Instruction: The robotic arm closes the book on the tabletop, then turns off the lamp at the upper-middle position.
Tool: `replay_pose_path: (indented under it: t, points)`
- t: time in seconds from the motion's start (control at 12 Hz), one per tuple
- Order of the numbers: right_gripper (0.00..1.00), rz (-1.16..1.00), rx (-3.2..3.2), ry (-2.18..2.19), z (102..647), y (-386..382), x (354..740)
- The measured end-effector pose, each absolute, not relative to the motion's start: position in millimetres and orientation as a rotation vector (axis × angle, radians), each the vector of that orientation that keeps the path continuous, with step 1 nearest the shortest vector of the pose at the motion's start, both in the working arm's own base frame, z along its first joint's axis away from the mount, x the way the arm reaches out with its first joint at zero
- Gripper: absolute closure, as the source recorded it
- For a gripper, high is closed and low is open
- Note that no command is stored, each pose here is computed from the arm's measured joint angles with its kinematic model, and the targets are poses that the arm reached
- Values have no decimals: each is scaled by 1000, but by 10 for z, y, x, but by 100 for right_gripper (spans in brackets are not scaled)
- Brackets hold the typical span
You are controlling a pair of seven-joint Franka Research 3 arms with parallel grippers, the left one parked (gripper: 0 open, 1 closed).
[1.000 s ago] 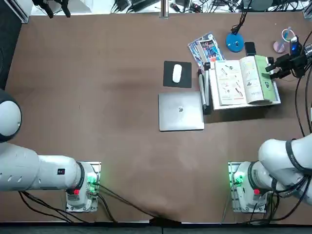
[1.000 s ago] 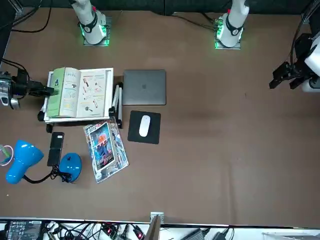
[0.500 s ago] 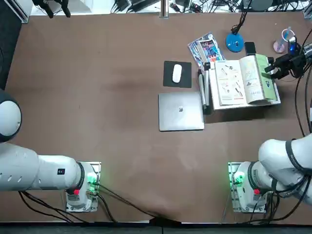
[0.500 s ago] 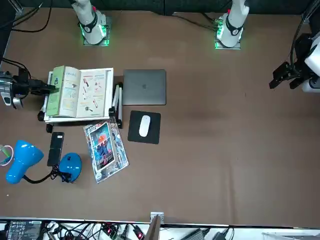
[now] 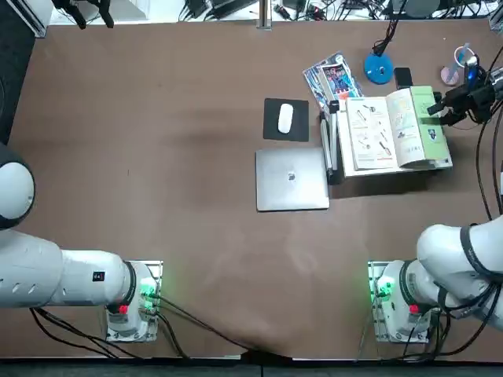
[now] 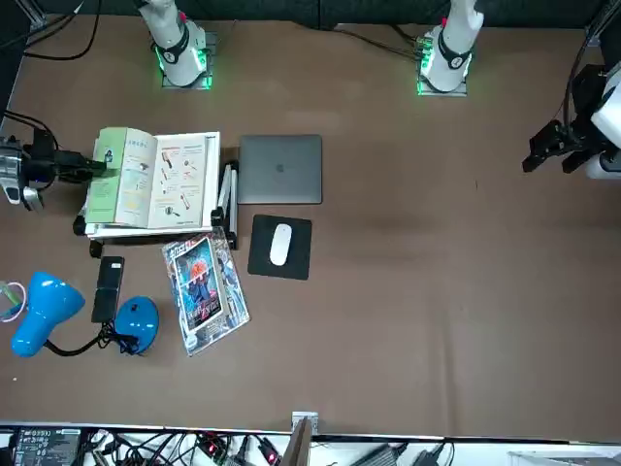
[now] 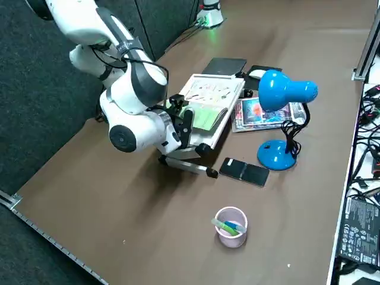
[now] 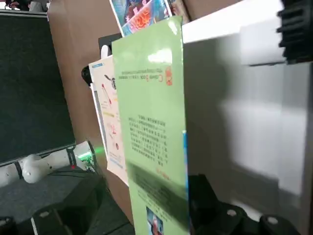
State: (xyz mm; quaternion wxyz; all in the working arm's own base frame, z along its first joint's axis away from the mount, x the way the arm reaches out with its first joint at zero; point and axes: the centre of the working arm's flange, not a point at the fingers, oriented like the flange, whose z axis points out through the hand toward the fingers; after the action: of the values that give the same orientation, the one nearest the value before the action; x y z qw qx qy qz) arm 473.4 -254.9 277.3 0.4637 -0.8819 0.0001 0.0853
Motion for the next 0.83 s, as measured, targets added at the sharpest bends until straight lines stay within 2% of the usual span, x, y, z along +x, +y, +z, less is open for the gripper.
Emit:
replay_pose_path:
  t: [0.83]
  points:
    - [0, 214, -2210, -34, 3284, -2254, 4882]
